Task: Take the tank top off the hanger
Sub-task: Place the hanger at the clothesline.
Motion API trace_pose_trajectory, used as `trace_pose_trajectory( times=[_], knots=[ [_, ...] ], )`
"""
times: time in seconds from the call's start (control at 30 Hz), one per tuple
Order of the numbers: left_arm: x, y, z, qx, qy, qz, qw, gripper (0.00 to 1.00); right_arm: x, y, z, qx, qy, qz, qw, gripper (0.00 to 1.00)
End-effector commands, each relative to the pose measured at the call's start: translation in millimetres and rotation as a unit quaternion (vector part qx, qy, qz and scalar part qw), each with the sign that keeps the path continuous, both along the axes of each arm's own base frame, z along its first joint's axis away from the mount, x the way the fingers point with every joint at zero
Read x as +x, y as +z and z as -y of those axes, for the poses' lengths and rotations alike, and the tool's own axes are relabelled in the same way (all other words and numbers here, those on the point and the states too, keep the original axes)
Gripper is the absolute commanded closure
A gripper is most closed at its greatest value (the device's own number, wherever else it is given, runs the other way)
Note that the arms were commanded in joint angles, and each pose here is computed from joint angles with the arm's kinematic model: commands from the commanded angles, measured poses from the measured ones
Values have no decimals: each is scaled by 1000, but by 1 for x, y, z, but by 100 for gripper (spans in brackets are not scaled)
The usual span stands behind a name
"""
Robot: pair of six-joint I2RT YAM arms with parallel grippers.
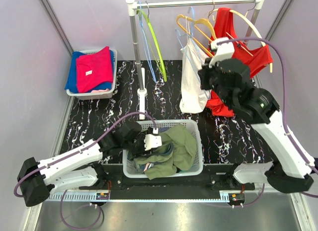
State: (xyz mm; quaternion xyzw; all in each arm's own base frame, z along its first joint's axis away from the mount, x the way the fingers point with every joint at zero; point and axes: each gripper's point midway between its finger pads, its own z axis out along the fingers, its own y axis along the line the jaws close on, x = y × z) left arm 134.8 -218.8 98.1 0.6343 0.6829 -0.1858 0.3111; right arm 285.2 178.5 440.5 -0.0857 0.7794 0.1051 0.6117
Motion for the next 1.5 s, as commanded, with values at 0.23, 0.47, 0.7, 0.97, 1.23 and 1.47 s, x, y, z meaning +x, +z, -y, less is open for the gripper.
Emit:
trace_pose_trajectory(
  times=[0.23,0.47,0.7,0.97,1.23,1.47],
  knots=[
    [62,136,-1,-66,73,197,975,1,50,48,-39,36,48,48,997,100],
    [42,243,-6,-137,44,225,964,1,75,41,-38,38,47,35,998,100],
    [19,322,-18,-220,25,264,939,1,92,42,-51,47,59,29,997,100],
    [27,388,-41,-272,85,327,901,1,106,27,-72,53,78,0,996,100],
    [42,400,-41,-266,113,341,894,1,106,9,-74,46,80,-20,996,100],
    [48,409,-35,-275,128,331,894,1,102,0,-73,39,83,-31,995,85]
  ],
)
